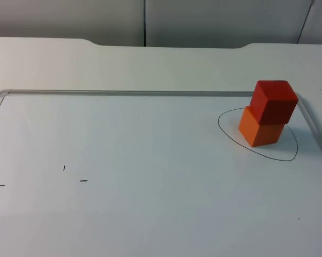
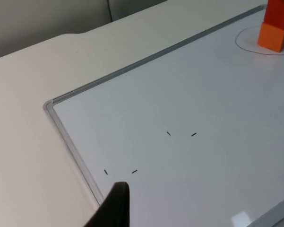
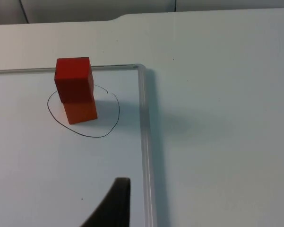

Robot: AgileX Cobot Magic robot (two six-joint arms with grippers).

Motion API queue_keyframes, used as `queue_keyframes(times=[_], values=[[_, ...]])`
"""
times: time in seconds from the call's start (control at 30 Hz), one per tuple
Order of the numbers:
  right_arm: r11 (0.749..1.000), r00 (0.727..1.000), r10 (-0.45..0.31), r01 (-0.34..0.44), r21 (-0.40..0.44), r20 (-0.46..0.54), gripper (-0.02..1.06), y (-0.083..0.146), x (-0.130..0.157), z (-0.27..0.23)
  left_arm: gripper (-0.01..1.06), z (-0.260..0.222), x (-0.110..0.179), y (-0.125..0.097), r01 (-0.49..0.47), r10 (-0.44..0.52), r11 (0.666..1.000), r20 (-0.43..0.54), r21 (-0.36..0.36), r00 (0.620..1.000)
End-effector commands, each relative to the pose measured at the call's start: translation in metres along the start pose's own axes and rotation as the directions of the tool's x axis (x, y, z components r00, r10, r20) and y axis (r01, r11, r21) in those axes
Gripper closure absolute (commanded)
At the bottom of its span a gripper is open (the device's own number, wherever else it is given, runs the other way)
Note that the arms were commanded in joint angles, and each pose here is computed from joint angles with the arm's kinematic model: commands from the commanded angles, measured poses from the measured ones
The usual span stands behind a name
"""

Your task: Pick up one cube with the left hand and another cube with the right hand. First place the cube in the right hand at the target position, then stack the cube in the left hand on top.

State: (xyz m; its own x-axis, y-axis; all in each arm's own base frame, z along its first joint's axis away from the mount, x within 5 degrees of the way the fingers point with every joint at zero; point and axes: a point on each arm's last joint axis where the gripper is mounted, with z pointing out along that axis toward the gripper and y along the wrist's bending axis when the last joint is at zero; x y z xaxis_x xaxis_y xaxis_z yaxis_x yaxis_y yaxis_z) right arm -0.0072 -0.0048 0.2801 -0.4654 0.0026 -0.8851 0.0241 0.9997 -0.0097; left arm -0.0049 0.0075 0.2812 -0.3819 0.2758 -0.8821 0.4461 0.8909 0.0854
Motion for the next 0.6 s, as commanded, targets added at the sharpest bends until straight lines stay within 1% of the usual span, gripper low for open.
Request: queue_keyframes(times=[0.0,0.03,0.2,0.23,0.37,0.4,0.5,0.53,0.57], values=[[1.0,1.0,-0.001,0.001,0.004,0.002,0.0,0.0004,0.0014,0.0015,0.0,0.0011,0.001,-0.0009,0.041,-0.041,0.998,0.004,-0.055,0.999],[1.0,1.0,-0.001,0.001,0.004,0.002,0.0,0.0004,0.0014,0.0015,0.0,0.0011,0.001,-0.0009,0.041,-0.041,0.998,0.004,-0.055,0.999],[1.0,1.0,-0.001,0.001,0.004,0.002,0.0,0.0004,0.0014,0.0015,0.0,0.0007,0.0011,-0.0019,0.099,-0.1,0.981,0.001,-0.169,0.995],[1.0,1.0,-0.001,0.001,0.004,0.002,0.0,0.0004,0.0014,0.0015,0.0,0.0007,0.0011,-0.0019,0.099,-0.1,0.981,0.001,-0.169,0.995],[1.0,1.0,-0.001,0.001,0.004,0.002,0.0,0.0004,0.0014,0.0015,0.0,0.0004,0.0012,-0.0027,0.146,-0.15,0.954,0.003,-0.263,0.989],[1.0,1.0,-0.001,0.001,0.004,0.002,0.0,0.0004,0.0014,0.0015,0.0,0.0004,0.0012,-0.0027,0.146,-0.15,0.954,0.003,-0.263,0.989],[1.0,1.0,-0.001,0.001,0.004,0.002,0.0,0.0004,0.0014,0.0015,0.0,0.0003,0.0012,-0.0032,0.17,-0.177,0.935,0.007,-0.312,0.984],[1.0,1.0,-0.001,0.001,0.004,0.002,0.0,0.0004,0.0014,0.0015,0.0,0.0003,0.0012,-0.0032,0.17,-0.177,0.935,0.007,-0.312,0.984],[1.0,1.0,-0.001,0.001,0.004,0.002,0.0,0.0004,0.0014,0.0015,0.0,0.0003,0.0012,-0.0034,0.18,-0.188,0.925,0.009,-0.334,0.982]])
